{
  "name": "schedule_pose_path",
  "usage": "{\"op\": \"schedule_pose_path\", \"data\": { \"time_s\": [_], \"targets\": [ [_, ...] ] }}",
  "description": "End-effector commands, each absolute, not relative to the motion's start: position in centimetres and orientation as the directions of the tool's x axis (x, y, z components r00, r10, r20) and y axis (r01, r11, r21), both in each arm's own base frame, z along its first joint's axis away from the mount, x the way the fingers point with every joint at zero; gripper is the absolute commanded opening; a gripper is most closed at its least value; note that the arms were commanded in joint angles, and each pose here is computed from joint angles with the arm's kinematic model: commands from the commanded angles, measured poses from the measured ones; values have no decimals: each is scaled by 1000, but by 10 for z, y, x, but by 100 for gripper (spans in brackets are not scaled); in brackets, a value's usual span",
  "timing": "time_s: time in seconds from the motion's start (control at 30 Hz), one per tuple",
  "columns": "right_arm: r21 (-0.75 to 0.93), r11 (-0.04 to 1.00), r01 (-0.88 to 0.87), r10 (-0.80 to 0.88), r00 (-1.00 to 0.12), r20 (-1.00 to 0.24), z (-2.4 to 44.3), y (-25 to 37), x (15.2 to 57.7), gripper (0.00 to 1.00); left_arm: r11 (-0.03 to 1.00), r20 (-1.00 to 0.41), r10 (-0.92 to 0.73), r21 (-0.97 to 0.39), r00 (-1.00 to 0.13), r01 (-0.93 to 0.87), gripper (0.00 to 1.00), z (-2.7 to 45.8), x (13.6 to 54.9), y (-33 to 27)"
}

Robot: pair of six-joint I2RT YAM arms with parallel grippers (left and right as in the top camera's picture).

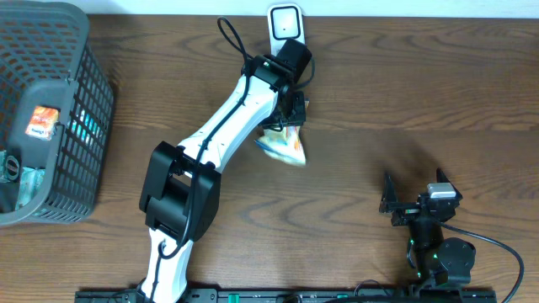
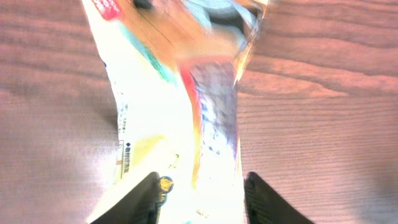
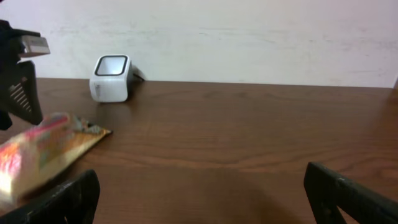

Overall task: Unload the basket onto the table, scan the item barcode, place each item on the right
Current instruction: 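Carry the snack bag with the left gripper toward the scanner, then release the snack bag on the table in front of the scanner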

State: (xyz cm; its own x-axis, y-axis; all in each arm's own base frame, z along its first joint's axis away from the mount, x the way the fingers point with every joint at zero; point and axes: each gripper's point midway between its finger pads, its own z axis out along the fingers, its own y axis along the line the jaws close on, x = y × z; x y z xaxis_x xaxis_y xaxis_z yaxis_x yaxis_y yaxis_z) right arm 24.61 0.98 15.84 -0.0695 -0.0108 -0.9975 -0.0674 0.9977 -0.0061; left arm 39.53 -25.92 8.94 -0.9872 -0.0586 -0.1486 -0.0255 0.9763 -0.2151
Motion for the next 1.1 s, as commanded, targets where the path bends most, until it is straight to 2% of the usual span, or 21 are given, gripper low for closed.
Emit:
{"op": "schedule_pose_path", "data": {
  "time_s": [0.0, 0.2, 0.43, 0.63, 0.73, 0.9, 1.03, 1.07],
  "targets": [
    [-17, 998, -62, -22, -69, -997, 158, 9, 246, 99, 974, -170, -78, -223, -982, -38, 49, 97, 400, -260],
    [-17, 998, -62, -22, -69, -997, 158, 9, 246, 99, 968, -239, -61, -252, -969, 1, 50, 135, 412, -248],
    [-17, 998, -62, -22, -69, -997, 158, 9, 246, 99, 935, -438, -199, -351, -877, -36, 50, 237, 434, -193],
    [-17, 998, -62, -22, -69, -997, 158, 9, 246, 99, 919, -616, -320, -385, -720, -79, 50, 327, 435, -103],
    [-17, 998, -62, -22, -69, -997, 158, 9, 246, 99, 910, -678, -396, -380, -619, -165, 50, 358, 429, -46],
    [-17, 998, -62, -22, -69, -997, 158, 9, 246, 99, 859, -750, -499, -363, -434, -361, 51, 391, 415, 50],
    [-17, 998, -62, -22, -69, -997, 158, 9, 246, 99, 792, -757, -559, -365, -338, -490, 52, 396, 399, 115],
    [-17, 998, -62, -22, -69, -997, 158, 9, 246, 99, 768, -754, -575, -363, -318, -528, 68, 395, 392, 133]
  ]
}}
